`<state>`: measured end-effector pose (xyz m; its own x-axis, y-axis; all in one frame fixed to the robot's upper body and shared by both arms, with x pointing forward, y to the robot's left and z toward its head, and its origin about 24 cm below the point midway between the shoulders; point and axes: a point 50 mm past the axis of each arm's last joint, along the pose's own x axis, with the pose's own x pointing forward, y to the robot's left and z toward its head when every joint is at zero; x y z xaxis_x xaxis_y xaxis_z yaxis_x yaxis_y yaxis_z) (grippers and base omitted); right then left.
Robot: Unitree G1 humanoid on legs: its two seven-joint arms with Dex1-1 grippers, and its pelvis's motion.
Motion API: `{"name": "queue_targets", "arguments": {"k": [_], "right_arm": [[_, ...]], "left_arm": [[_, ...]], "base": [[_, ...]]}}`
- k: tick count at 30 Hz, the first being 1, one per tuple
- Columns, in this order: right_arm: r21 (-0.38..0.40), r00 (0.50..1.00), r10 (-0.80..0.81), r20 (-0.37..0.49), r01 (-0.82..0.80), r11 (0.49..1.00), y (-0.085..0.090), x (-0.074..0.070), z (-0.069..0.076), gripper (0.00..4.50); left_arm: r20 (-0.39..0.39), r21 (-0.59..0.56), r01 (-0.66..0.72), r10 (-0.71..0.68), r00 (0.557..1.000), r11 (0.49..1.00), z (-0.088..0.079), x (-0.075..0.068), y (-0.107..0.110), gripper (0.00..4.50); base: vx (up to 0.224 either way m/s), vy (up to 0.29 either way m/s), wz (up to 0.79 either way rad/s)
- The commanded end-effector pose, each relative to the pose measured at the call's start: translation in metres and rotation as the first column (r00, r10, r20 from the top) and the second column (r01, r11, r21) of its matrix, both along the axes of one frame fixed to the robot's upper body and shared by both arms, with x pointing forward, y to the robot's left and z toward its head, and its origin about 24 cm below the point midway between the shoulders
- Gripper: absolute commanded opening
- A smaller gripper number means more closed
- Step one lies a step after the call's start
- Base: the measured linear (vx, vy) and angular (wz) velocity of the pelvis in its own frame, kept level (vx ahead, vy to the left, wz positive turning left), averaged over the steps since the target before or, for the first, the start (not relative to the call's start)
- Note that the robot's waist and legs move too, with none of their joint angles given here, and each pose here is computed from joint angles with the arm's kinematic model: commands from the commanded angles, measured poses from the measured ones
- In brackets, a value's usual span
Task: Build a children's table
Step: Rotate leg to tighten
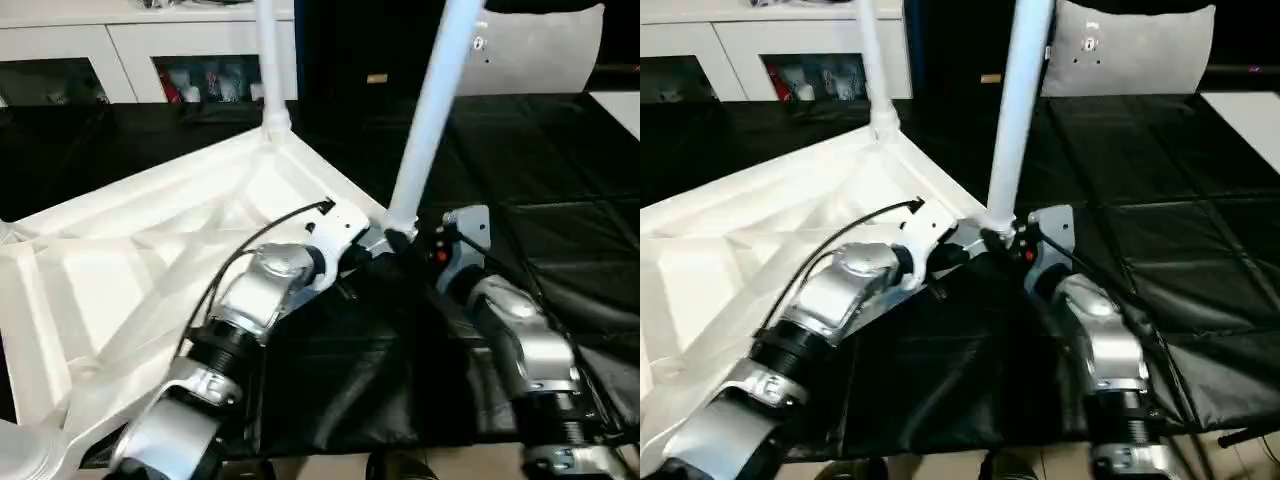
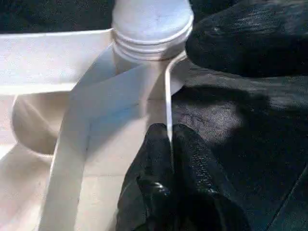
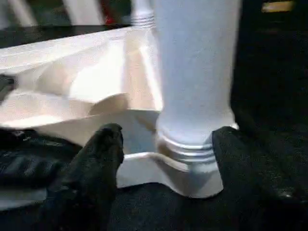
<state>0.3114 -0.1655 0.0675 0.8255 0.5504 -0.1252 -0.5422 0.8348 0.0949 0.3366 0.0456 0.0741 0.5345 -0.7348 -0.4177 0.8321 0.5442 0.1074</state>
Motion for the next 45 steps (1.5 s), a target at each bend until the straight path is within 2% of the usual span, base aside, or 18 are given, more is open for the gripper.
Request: {"name": "queue_targets", "arguments": {"k": [1,5,6,8,13,14,15,16,18,19,23,25,26,28,32,41,44,45], "right_arm": [[0.016,0.995,0.095,0.037,-0.095,0.995,-0.006,-0.005,0.009,3.33],[-0.081,0.971,0.236,0.039,-0.232,0.969,-0.02,-0.013,0.013,3.72],[-0.108,0.956,0.29,0.038,-0.284,0.953,-0.029,-0.017,0.017,3.72],[-0.113,0.939,0.342,0.028,-0.337,0.935,-0.034,-0.02,0.021,3.95],[-0.171,0.843,0.535,-0.046,-0.535,0.828,-0.042,-0.029,0.03,4.42],[-0.171,0.843,0.535,-0.046,-0.535,0.828,-0.042,-0.029,0.03,4.48],[-0.184,0.81,0.583,-0.061,-0.583,0.791,-0.042,-0.031,0.031,4.48],[-0.183,0.805,0.59,-0.063,-0.59,0.786,-0.042,-0.031,0.031,4.48],[-0.169,0.76,0.645,-0.08,-0.648,0.743,-0.038,-0.034,0.03,4.48],[-0.161,0.739,0.667,-0.094,-0.672,0.723,-0.037,-0.035,0.03,4.33],[-0.139,0.689,0.715,-0.12,-0.725,0.675,-0.031,-0.038,0.026,4.13],[-0.125,0.665,0.735,-0.13,-0.746,0.653,-0.029,-0.039,0.025,3.94],[-0.119,0.65,0.748,-0.135,-0.76,0.639,-0.028,-0.04,0.024,3.7],[-0.106,0.628,0.766,-0.136,-0.778,0.619,-0.024,-0.041,0.023,3.65],[-0.086,0.588,0.796,-0.145,-0.809,0.581,-0.018,-0.043,0.02,3.22],[-0.063,0.561,0.813,-0.152,-0.827,0.559,-0.011,-0.045,0.015,2.57],[-0.028,0.56,0.817,-0.14,-0.827,0.562,-0.01,-0.047,0.016,2.33],[0.001,0.569,0.813,-0.123,-0.819,0.574,-0.008,-0.049,0.016,2.14]], "left_arm": [[0.071,-0.039,0.121,-0.118,0.991,0.992,0.014,-0.004,-0.004,0.0],[0.055,-0.027,0.197,-0.195,0.979,0.98,0.01,-0.009,0.005,0.0],[0.053,-0.005,0.246,-0.246,0.968,0.969,0.008,-0.011,0.011,0.0],[0.036,0.008,0.284,-0.284,0.958,0.959,0.006,-0.014,0.016,0.0],[-0.022,0.072,0.525,-0.525,0.851,0.848,0.001,-0.03,0.039,0.0],[-0.022,0.072,0.525,-0.525,0.851,0.848,0.001,-0.03,0.039,0.0],[-0.052,0.111,0.586,-0.584,0.81,0.803,0.0,-0.034,0.048,0.0],[-0.055,0.116,0.594,-0.592,0.804,0.796,0.0,-0.034,0.049,0.0],[-0.077,0.126,0.646,-0.642,0.763,0.753,0.002,-0.037,0.054,0.0],[-0.088,0.128,0.671,-0.665,0.741,0.731,0.003,-0.039,0.056,0.0],[-0.111,0.127,0.727,-0.718,0.687,0.675,0.005,-0.043,0.059,0.0],[-0.12,0.126,0.749,-0.74,0.662,0.65,0.006,-0.045,0.06,0.0],[-0.124,0.123,0.764,-0.754,0.645,0.633,0.007,-0.047,0.06,0.0],[-0.121,0.12,0.78,-0.77,0.626,0.615,0.009,-0.048,0.058,0.0],[-0.114,0.112,0.792,-0.784,0.61,0.6,0.01,-0.05,0.053,0.0],[-0.111,0.108,0.793,-0.786,0.608,0.599,0.01,-0.049,0.053,0.0],[-0.105,0.109,0.763,-0.756,0.646,0.637,0.01,-0.047,0.055,0.0],[-0.101,0.105,0.72,-0.713,0.694,0.686,0.009,-0.043,0.054,0.0]], "base": [[0.0,0.0,0.0],[0.0,0.0,0.0],[0.0,0.0,0.0],[0.0,0.0,0.0],[0.0,0.0,0.0],[0.0,0.0,0.0],[0.0,0.0,0.0],[0.0,0.0,0.0],[0.0,0.0,0.0],[0.0,0.0,0.0],[0.0,0.0,0.0],[0.0,0.0,0.0],[0.0,0.0,0.0],[0.0,0.0,0.0],[0.0,0.0,0.0],[0.0,0.0,0.0],[0.0,0.0,0.0],[0.0,0.0,0.0]]}}
